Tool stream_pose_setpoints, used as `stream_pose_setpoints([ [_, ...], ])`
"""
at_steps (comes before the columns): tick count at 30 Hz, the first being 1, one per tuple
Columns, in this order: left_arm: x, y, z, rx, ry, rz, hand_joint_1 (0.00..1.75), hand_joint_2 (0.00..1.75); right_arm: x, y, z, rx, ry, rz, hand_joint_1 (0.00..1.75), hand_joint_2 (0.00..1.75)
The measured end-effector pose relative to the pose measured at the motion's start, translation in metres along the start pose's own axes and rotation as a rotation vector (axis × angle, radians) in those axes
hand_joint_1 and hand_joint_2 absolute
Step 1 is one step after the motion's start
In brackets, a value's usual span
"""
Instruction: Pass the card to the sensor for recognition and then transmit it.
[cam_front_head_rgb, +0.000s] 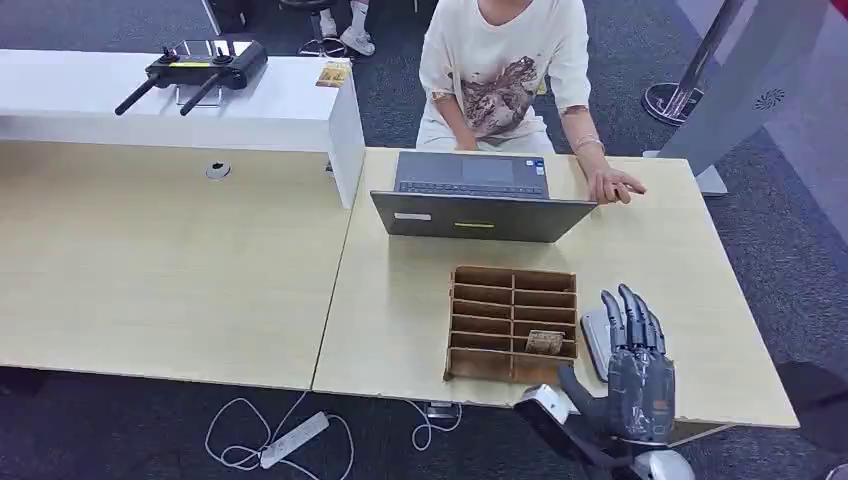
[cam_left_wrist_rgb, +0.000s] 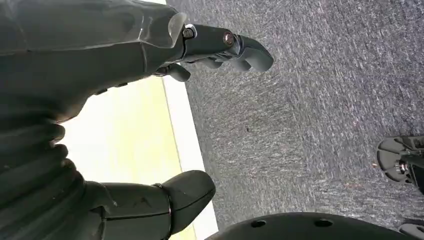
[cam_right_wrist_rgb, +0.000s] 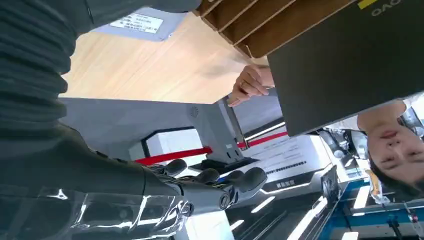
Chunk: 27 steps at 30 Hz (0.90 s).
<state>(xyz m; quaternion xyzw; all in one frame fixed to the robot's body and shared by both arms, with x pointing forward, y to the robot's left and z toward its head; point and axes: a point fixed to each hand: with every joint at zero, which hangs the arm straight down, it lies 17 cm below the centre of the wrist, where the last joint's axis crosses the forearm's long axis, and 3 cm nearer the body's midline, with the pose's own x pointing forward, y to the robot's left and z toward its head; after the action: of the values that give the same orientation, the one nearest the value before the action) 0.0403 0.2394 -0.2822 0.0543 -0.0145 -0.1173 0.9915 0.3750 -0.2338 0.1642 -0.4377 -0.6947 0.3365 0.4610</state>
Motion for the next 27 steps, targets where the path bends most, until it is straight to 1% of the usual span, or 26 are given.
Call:
stream_pose_setpoints([
  [1, 0.000, 0.000, 0.000, 0.000, 0.000, 0.000, 0.00, 1.75, 0.000, 0.001, -0.002, 0.003, -0.002, 0.001, 0.96, 1.75],
  [2, 0.001, 0.000, 0.000, 0.000, 0.000, 0.000, 0.00, 1.75, 0.001, 0.001, -0.004, 0.006, -0.004, 0.000, 1.08, 1.75],
  [4, 0.000, 0.000, 0.000, 0.000, 0.002, 0.002, 0.00, 1.75, 0.001, 0.002, -0.007, 0.008, -0.007, -0.001, 0.63, 1.75],
  [6, 0.000, -0.001, 0.000, -0.005, 0.002, 0.004, 0.00, 1.75, 0.001, 0.002, -0.009, 0.007, -0.008, 0.000, 0.49, 1.75],
  [8, 0.002, -0.001, 0.000, -0.007, -0.012, 0.004, 0.00, 1.75, 0.001, 0.003, -0.009, 0.010, -0.008, -0.006, 0.51, 1.75],
  [9, 0.003, -0.001, 0.000, -0.007, -0.017, 0.004, 0.00, 1.75, 0.001, 0.004, -0.009, 0.012, -0.008, -0.011, 0.47, 1.75],
  [12, 0.004, 0.001, 0.000, -0.008, -0.029, 0.000, 0.00, 1.75, -0.001, 0.006, -0.005, 0.017, -0.003, -0.018, 0.56, 1.75],
  [13, 0.004, 0.001, 0.000, -0.007, -0.028, -0.001, 0.00, 1.75, -0.002, 0.007, -0.004, 0.020, 0.000, -0.018, 0.51, 1.75],
  [14, 0.003, 0.001, 0.000, -0.006, -0.028, -0.002, 0.00, 1.75, -0.003, 0.008, -0.002, 0.024, 0.003, -0.018, 0.52, 1.75],
  [15, 0.003, 0.002, 0.000, -0.006, -0.027, -0.003, 0.00, 1.75, -0.004, 0.009, 0.000, 0.027, 0.006, -0.017, 0.51, 1.75],
  [17, 0.003, 0.002, -0.001, -0.005, -0.027, -0.004, 0.00, 1.75, -0.005, 0.010, 0.003, 0.034, 0.011, -0.016, 0.37, 1.75],
  [19, 0.003, 0.003, -0.001, -0.005, -0.027, -0.004, 0.00, 1.75, -0.006, 0.012, 0.005, 0.038, 0.015, -0.016, 0.28, 1.75],
  [20, 0.003, 0.003, -0.001, -0.005, -0.026, -0.004, 0.00, 1.75, -0.007, 0.012, 0.006, 0.041, 0.016, -0.016, 0.35, 1.75],
  [21, 0.003, 0.003, -0.001, -0.004, -0.026, -0.003, 0.00, 1.75, -0.007, 0.013, 0.007, 0.043, 0.017, -0.016, 0.37, 1.75],
  [23, 0.002, 0.003, -0.001, -0.005, -0.025, -0.003, 0.00, 1.75, -0.008, 0.013, 0.008, 0.045, 0.016, -0.015, 0.47, 1.75],
  [27, 0.002, 0.003, -0.001, -0.004, -0.025, -0.004, 0.00, 1.75, -0.010, 0.013, 0.008, 0.046, 0.019, -0.024, 0.51, 1.75],
])
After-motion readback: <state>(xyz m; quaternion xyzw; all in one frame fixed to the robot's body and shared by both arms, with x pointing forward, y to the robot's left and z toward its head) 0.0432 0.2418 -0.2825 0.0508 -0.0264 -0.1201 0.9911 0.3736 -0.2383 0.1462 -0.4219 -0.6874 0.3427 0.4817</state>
